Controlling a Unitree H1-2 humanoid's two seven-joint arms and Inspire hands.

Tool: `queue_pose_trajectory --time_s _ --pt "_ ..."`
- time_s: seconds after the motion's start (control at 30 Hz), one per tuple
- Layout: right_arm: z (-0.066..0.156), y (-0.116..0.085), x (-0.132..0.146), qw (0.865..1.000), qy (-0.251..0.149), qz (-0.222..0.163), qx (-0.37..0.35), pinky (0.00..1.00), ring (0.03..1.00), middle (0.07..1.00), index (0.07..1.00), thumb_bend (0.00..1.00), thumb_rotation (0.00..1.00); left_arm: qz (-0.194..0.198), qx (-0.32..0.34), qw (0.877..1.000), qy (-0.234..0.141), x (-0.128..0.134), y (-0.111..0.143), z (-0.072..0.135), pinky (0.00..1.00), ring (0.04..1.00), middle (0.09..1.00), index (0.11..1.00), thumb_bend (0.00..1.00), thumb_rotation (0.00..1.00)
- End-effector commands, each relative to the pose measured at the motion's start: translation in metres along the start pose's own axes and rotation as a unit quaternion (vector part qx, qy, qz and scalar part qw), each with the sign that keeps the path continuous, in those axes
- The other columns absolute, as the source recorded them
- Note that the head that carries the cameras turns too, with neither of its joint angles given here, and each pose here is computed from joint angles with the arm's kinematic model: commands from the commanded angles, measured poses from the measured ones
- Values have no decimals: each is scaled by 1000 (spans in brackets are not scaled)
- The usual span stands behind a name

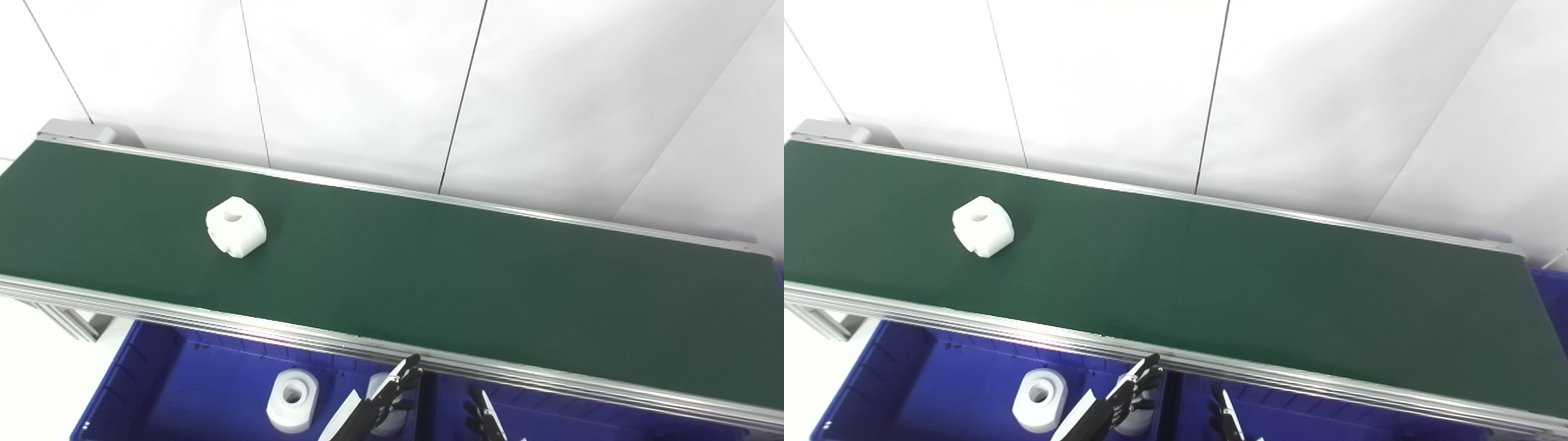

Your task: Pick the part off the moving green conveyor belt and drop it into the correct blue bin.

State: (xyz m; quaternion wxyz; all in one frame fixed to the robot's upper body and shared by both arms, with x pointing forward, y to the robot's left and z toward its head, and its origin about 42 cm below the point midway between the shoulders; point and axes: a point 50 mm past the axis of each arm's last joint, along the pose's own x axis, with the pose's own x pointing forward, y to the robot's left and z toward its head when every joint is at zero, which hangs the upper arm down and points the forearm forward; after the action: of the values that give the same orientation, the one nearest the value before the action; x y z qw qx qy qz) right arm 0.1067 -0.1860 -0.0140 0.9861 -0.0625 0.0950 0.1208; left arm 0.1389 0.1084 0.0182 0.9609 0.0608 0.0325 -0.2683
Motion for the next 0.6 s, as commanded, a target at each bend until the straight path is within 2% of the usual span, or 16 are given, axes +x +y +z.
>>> queue_pose_trajectory --time_s 0.0,0.17,0.27,0.43,0.57 --pt "5 -2 3 999 -32 0 7 937 961 1000 1000 831 1000 3 -2 999 -35 9 -7 8 816 922 944 994 730 760" --pt "6 -3 4 999 -35 1 11 932 954 989 996 780 1000 3 1 999 -32 10 -8 10 790 920 946 993 731 774" --pt "7 -4 3 999 -36 3 14 922 956 994 1000 790 1000 2 -2 999 -33 11 -8 13 771 918 949 996 724 768" --pt "8 -4 2 999 -38 4 4 915 954 993 1000 761 1000 2 -1 999 -48 13 -6 19 769 909 943 992 743 761" --pt "8 -3 2 999 -37 6 4 925 967 1000 1000 735 1000 -3 2 997 -75 11 -3 40 778 913 946 992 783 751"
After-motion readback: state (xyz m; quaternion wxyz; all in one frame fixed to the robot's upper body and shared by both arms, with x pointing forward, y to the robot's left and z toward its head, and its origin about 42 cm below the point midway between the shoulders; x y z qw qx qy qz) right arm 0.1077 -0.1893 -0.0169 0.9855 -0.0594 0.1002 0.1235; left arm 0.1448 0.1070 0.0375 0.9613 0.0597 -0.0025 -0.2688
